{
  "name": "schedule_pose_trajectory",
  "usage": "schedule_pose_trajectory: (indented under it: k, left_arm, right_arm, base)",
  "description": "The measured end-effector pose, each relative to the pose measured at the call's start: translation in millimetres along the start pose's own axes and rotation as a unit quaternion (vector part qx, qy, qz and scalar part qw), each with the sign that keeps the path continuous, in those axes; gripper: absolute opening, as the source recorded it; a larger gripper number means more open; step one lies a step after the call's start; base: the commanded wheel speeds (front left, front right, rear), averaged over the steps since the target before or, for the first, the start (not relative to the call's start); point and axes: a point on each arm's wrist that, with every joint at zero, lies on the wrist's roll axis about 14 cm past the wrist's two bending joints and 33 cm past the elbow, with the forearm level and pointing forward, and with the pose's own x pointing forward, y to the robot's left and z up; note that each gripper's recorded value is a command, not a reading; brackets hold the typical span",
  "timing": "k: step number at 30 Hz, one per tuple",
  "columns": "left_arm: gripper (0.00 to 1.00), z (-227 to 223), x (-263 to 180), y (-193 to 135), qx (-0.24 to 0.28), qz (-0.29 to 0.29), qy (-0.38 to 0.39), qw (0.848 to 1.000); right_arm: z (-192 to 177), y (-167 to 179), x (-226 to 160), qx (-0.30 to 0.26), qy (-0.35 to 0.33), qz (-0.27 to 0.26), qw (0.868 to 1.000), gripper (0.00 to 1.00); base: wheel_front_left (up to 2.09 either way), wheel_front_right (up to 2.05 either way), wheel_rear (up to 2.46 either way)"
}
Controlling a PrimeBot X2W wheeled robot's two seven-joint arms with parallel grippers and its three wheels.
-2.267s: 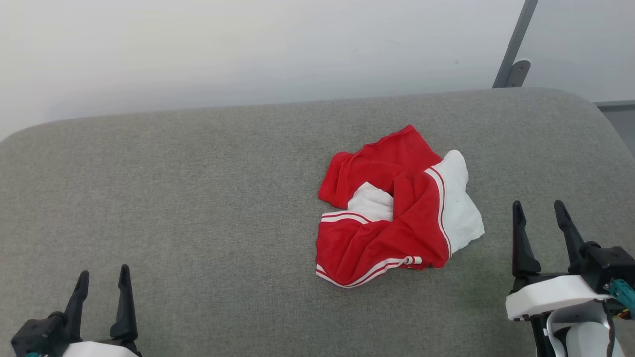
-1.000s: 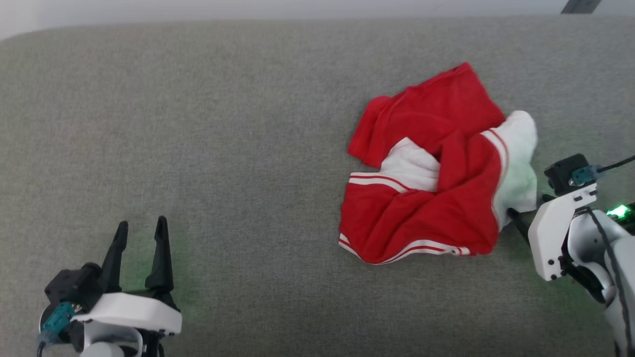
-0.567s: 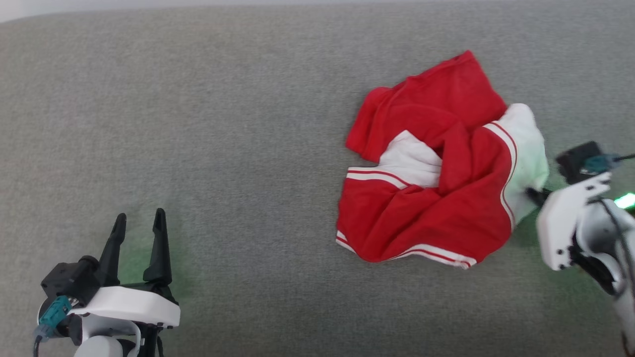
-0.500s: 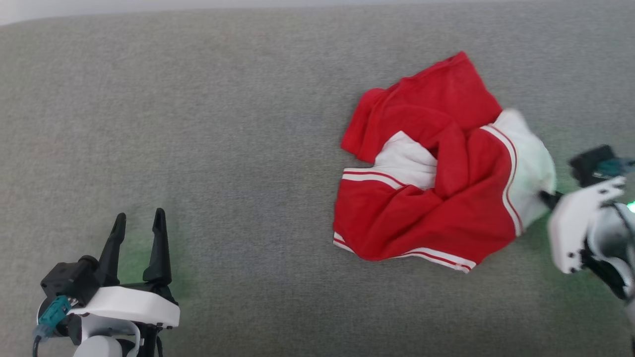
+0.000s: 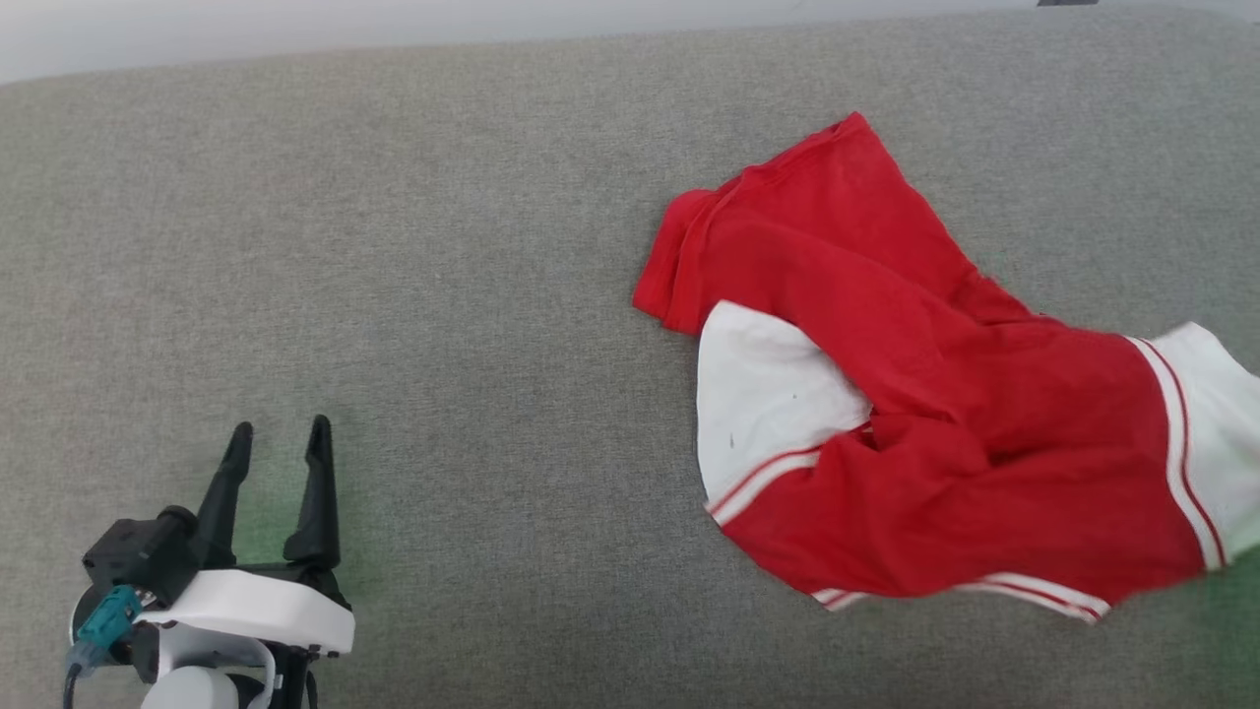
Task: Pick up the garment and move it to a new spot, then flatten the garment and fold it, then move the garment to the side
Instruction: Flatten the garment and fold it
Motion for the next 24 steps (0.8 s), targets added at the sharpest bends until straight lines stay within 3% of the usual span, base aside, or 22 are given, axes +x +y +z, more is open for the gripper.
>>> schedule_pose_trajectory:
  k: [8, 9, 10, 11, 12, 18, 21, 22, 24]
  left_arm:
    - [1.0, -1, 0, -5, 0.008, -0.016, 0.005, 1.0]
    - [1.0, 0, 0, -8, 0.011, -0.023, 0.006, 1.0]
    - [1.0, 1, 1, -11, 0.016, -0.032, 0.005, 0.999]
    - [1.0, 3, 2, -16, 0.022, -0.044, 0.003, 0.999]
    - [1.0, 8, 5, -20, 0.03, -0.057, -0.001, 0.998]
    - [1.0, 49, 31, -62, 0.09, -0.167, -0.044, 0.981]
    - [1.0, 61, 41, -98, 0.112, -0.238, -0.025, 0.964]
    - [1.0, 61, 41, -98, 0.112, -0.238, -0.025, 0.964]
    - [1.0, 54, 40, -133, 0.126, -0.299, 0.02, 0.946]
  right_arm:
    - [-9, -3, -4, 0.027, -0.019, -0.023, 0.999, 0.0]
    - [-6, -3, -4, 0.028, -0.027, -0.025, 0.999, 0.29]
    - [-3, -4, -5, 0.029, -0.036, -0.028, 0.999, 0.48]
    - [0, -4, -5, 0.029, -0.047, -0.032, 0.998, 0.93]
    - [4, -6, -7, 0.033, -0.06, -0.036, 0.997, 1.0]
    - [49, -23, -31, 0.061, -0.19, -0.073, 0.977, 1.0]
    - [71, -25, -49, 0.074, -0.256, -0.085, 0.96, 1.0]
    - [71, -25, -49, 0.074, -0.256, -0.085, 0.96, 1.0]
    - [82, -21, -59, 0.08, -0.29, -0.087, 0.95, 1.0]
  base:
    - [0.0, 0.0, 0.0]
    - [0.0, 0.0, 0.0]
    - [0.0, 0.0, 0.0]
    - [0.0, 0.0, 0.0]
    - [0.0, 0.0, 0.0]
    - [0.0, 0.0, 0.0]
    - [0.0, 0.0, 0.0]
    - [0.0, 0.0, 0.0]
    - [0.0, 0.0, 0.0]
